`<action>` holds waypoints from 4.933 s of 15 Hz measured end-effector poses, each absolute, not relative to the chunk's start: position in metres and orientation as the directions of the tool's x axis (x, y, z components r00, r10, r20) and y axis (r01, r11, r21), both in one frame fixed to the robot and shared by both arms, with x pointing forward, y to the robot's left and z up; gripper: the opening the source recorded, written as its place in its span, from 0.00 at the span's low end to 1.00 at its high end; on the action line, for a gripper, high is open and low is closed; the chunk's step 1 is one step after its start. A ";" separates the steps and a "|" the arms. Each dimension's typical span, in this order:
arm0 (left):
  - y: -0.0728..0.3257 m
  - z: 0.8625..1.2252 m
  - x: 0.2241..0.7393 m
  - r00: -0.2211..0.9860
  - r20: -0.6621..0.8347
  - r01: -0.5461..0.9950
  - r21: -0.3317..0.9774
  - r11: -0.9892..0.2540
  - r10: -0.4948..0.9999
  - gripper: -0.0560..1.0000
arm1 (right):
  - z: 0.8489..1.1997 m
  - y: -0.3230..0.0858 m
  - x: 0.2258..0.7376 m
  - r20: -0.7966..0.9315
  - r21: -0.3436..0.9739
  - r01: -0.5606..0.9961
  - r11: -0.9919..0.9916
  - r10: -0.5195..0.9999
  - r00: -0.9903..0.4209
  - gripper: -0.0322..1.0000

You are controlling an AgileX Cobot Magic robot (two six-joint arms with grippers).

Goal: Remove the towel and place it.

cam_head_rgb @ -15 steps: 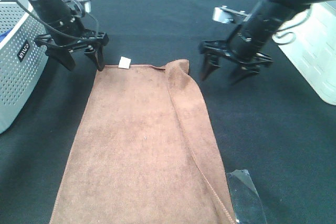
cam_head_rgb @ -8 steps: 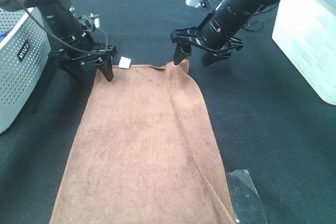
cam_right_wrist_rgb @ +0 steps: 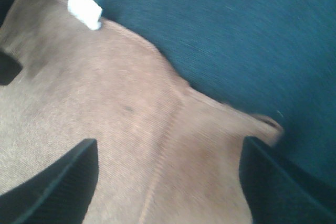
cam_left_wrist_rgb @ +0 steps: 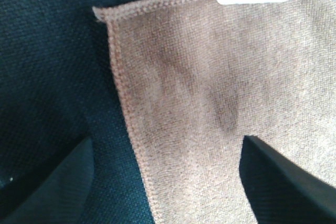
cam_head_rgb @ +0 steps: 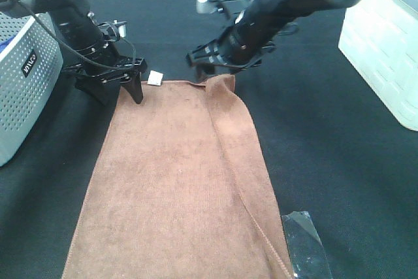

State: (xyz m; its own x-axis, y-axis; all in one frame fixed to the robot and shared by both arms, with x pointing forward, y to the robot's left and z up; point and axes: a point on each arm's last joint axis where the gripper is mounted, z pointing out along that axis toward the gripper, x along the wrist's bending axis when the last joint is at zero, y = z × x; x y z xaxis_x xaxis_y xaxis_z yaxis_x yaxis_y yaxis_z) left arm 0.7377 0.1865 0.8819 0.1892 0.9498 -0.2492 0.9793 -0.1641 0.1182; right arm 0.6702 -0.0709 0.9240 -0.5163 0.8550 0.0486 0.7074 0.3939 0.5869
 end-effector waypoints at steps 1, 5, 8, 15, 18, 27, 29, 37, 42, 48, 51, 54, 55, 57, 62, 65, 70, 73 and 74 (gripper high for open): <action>0.187 0.882 0.737 0.191 -0.249 0.979 0.116 -0.167 0.949 0.74 | 0.921 -0.065 0.669 0.021 0.598 0.683 0.420 0.843 -0.537 0.71; 0.187 0.882 0.735 0.202 -0.252 0.979 0.092 -0.184 0.947 0.74 | 0.902 -0.063 0.674 -0.057 0.614 0.627 0.480 0.819 -0.571 0.65; 0.187 0.882 0.734 0.208 -0.253 0.978 0.082 -0.193 0.945 0.74 | 0.895 -0.062 0.676 -0.089 0.613 0.598 0.516 0.797 -0.597 0.64; 0.187 0.882 0.734 0.208 -0.253 0.978 0.079 -0.194 0.945 0.74 | 0.884 -0.065 0.675 -0.137 0.571 0.580 0.581 0.764 -0.630 0.26; 0.187 0.882 0.734 0.208 -0.253 0.978 0.079 -0.194 0.945 0.74 | 0.883 -0.066 0.674 -0.153 0.546 0.578 0.606 0.751 -0.643 0.03; 0.187 0.882 0.734 0.210 -0.253 0.977 0.079 -0.196 0.944 0.74 | 0.910 -0.091 0.685 -0.252 0.548 0.529 0.649 0.730 -0.635 0.03; 0.187 0.882 0.734 0.210 -0.253 0.977 0.079 -0.196 0.944 0.74 | 0.912 -0.114 0.695 -0.261 0.549 0.554 0.626 0.758 -0.598 0.03; 0.187 0.882 0.734 0.210 -0.253 0.977 0.079 -0.196 0.944 0.74 | 0.913 -0.149 0.709 -0.230 0.574 0.611 0.545 0.824 -0.518 0.03; 0.187 0.882 0.734 0.210 -0.253 0.977 0.079 -0.196 0.944 0.74 | 0.912 -0.167 0.714 -0.191 0.579 0.657 0.483 0.863 -0.467 0.39; 0.187 0.882 0.733 0.210 -0.254 0.977 0.074 -0.198 0.944 0.74 | 0.913 -0.169 0.704 -0.096 0.504 0.756 0.418 0.897 -0.432 0.59; 0.186 0.889 0.736 0.204 -0.254 0.978 0.094 -0.186 0.945 0.74 | 0.952 -0.174 0.680 -0.011 0.377 0.865 0.330 0.936 -0.353 0.60; 0.185 0.896 0.740 0.190 -0.261 0.980 0.114 -0.165 0.946 0.74 | 0.971 -0.177 0.667 0.018 0.311 0.905 0.291 0.950 -0.312 0.60; 0.184 0.899 0.741 0.182 -0.275 0.981 0.122 -0.153 0.944 0.74 | 0.976 -0.179 0.664 0.026 0.298 0.912 0.282 0.952 -0.304 0.60; 0.183 0.900 0.741 0.169 -0.283 0.983 0.121 -0.139 0.944 0.74 | 0.983 -0.193 0.661 0.111 0.283 0.933 0.220 0.959 -0.260 0.59; 0.192 0.903 0.742 0.182 -0.182 0.979 0.130 -0.160 0.966 0.74 | 0.971 -0.234 0.666 0.351 0.330 0.940 0.083 0.914 -0.204 0.57; 0.203 0.904 0.744 0.182 -0.181 0.978 0.135 -0.159 0.966 0.74 | 0.972 -0.235 0.673 0.323 0.398 0.916 0.051 0.927 -0.192 0.57; 0.223 0.884 0.749 0.165 -0.286 0.984 0.118 -0.136 0.944 0.74 | 0.930 -0.235 0.700 0.315 0.408 0.913 0.021 0.935 -0.162 0.57; 0.222 0.878 0.751 0.158 -0.305 0.984 0.123 -0.125 0.939 0.74 | 0.908 -0.233 0.718 0.330 0.401 0.916 0.014 0.931 -0.159 0.58; 0.222 0.878 0.751 0.158 -0.305 0.984 0.124 -0.125 0.939 0.74 | 0.902 -0.231 0.721 0.347 0.390 0.921 0.003 0.926 -0.150 0.59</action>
State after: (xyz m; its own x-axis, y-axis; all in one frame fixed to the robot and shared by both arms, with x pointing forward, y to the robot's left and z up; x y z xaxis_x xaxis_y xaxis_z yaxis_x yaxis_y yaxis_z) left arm 0.7509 0.2215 0.8782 0.1581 0.9390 -0.3054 0.9843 -0.1254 0.1241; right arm 0.7212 -0.2315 0.9020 -0.1502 0.9256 0.3473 0.9210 0.0032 0.3896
